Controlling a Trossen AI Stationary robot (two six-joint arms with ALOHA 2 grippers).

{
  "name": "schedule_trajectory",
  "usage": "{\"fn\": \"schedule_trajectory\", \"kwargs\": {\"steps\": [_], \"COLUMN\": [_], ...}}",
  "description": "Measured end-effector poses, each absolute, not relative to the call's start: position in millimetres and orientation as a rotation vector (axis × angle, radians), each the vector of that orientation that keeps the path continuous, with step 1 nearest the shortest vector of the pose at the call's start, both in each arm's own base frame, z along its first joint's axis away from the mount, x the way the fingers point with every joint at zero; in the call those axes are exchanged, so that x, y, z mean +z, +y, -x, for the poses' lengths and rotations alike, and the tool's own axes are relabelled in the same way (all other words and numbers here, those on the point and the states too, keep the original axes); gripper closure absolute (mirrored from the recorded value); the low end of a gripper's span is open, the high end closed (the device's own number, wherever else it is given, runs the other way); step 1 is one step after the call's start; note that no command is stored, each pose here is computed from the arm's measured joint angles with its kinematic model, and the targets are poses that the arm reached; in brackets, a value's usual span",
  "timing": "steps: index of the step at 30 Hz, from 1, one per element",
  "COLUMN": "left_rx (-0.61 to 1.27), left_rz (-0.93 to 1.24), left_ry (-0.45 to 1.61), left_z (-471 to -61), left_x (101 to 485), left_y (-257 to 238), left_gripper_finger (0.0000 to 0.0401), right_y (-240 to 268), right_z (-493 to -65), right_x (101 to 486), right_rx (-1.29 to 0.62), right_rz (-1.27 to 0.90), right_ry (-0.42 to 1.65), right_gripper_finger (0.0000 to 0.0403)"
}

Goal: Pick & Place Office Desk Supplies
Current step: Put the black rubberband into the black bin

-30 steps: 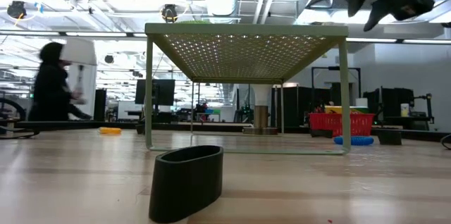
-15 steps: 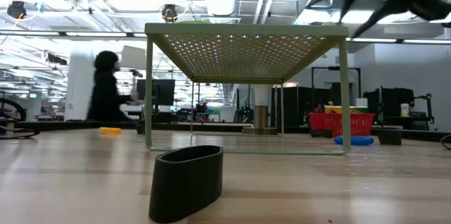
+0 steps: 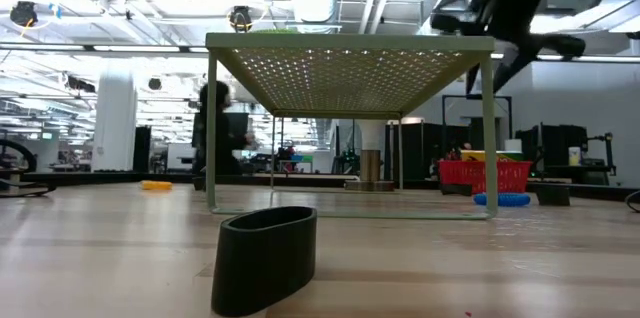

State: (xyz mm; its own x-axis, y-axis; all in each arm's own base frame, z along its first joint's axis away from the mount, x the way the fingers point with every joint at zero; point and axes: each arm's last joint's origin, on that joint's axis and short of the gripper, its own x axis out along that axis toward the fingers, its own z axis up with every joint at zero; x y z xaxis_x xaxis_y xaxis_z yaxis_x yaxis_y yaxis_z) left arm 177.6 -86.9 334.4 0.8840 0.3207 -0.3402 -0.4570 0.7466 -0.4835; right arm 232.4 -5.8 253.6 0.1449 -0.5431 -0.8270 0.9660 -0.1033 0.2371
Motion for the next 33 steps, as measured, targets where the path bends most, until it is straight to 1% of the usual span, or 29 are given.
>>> {"fn": "schedule_trajectory", "kwargs": {"steps": [5, 9, 14, 16, 19, 22, 25, 28, 29, 33], "left_rx": [0.484, 0.497, 0.491, 0.478, 0.456, 0.432, 0.424, 0.415, 0.415, 0.415], "left_rz": [0.625, 0.632, 0.635, 0.64, 0.656, 0.667, 0.669, 0.674, 0.674, 0.669], "left_ry": [0.195, 0.194, 0.191, 0.187, 0.176, 0.172, 0.172, 0.174, 0.174, 0.175], "left_z": [-185, -187, -187, -187, -187, -187, -186, -187, -187, -187], "left_x": [338, 338, 338, 339, 341, 342, 342, 343, 343, 343], "left_y": [-74, -70, -71, -73, -75, -78, -79, -80, -80, -80], "left_gripper_finger": [0.0191, 0.0191, 0.0191, 0.0191, 0.0191, 0.0191, 0.0191, 0.0191, 0.0191, 0.0191], "right_y": [-47, -66, -80, -85, -89, -90, -92, -95, -96, -98], "right_z": [-238, -242, -245, -240, -219, -198, -184, -182, -182, -186], "right_x": [244, 231, 221, 217, 206, 193, 189, 188, 187, 172], "right_rx": [-1.38, -1.346, -1.317, -1.319, -1.316, -1.283, -1.265, -1.235, -1.233, -1.246], "right_rz": [-0.985, -0.938, -0.916, -0.949, -1.046, -1.169, -1.258, -1.266, -1.256, -1.194], "right_ry": [0.761, 0.916, 0.981, 0.963, 0.921, 0.803, 0.642, 0.528, 0.517, 0.581], "right_gripper_finger": [0.0278, 0.0278, 0.0281, 0.0285, 0.0293, 0.0303, 0.0313, 0.0322, 0.0325, 0.0328]}}
